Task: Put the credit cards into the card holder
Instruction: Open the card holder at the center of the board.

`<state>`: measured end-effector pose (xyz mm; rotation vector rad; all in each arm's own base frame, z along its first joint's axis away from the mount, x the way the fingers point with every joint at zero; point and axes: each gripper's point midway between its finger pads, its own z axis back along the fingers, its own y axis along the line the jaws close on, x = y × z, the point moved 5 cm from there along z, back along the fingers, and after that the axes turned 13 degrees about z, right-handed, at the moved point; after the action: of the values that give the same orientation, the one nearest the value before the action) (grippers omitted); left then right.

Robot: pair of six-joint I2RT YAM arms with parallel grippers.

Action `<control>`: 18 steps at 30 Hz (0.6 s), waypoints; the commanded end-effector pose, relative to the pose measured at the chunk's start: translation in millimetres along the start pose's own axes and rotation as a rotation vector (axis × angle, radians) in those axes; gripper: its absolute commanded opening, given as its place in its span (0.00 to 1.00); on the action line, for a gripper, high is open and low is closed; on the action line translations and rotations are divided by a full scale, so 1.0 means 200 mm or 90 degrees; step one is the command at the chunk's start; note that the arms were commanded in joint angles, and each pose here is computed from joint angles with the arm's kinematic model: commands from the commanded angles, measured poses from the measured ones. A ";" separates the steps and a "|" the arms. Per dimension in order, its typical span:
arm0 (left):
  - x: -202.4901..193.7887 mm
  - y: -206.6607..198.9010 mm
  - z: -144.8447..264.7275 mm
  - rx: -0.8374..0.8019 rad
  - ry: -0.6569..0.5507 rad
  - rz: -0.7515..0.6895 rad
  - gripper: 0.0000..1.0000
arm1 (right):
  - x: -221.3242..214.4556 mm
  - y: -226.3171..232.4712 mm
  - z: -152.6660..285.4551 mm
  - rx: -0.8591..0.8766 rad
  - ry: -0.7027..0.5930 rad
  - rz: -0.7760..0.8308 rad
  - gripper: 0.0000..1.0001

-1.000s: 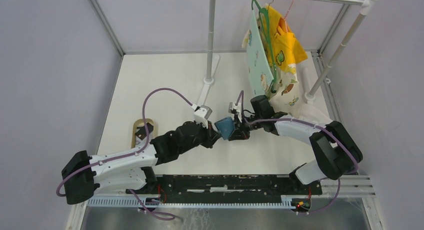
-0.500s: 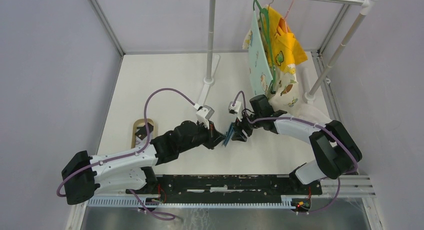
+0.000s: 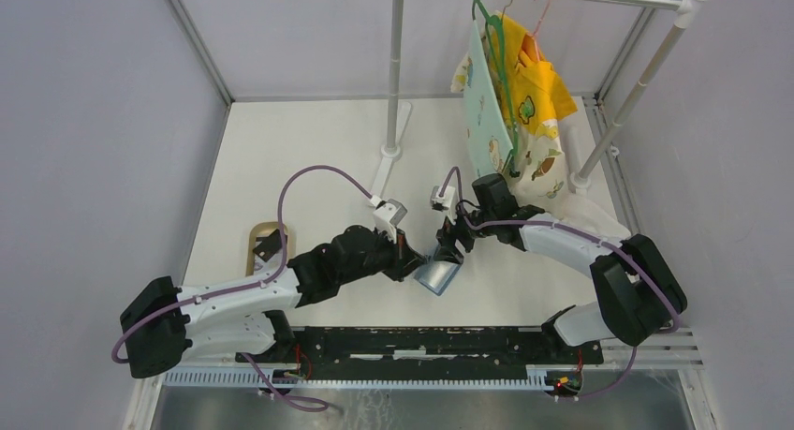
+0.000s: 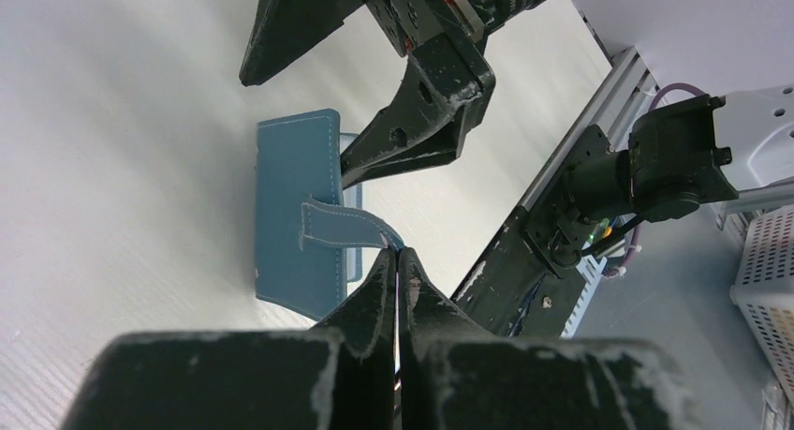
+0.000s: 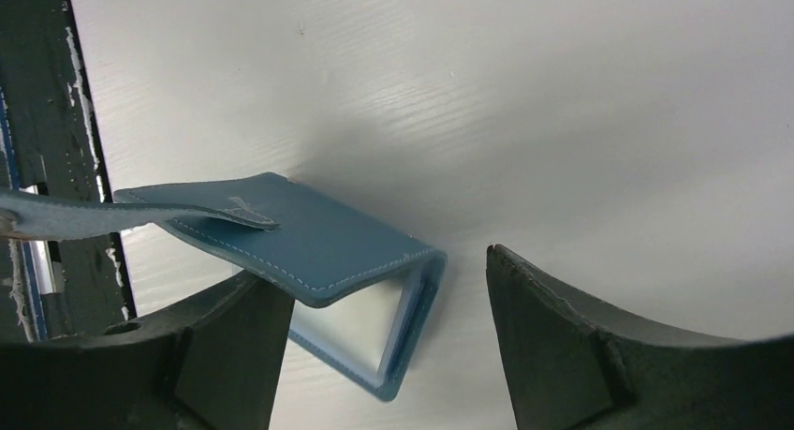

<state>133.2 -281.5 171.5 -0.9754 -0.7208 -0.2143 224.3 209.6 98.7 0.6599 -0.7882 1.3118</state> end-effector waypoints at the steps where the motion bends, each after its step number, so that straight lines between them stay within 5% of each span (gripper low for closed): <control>1: 0.09 -0.09 -0.01 -0.049 -0.039 -0.016 0.02 | 0.11 -0.01 0.02 0.020 -0.057 0.043 0.79; 9: 0.07 -0.05 -0.03 -0.028 -0.033 -0.012 0.02 | 0.08 -0.01 0.01 0.016 -0.044 0.031 0.78; 18: 0.06 0.17 -0.03 0.127 -0.037 -0.011 0.02 | 0.04 0.01 -0.03 0.044 -0.041 0.018 0.71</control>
<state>146.5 -275.5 156.8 -0.8924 -0.7349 -0.1645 218.7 212.2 94.7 0.7181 -0.7612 1.3246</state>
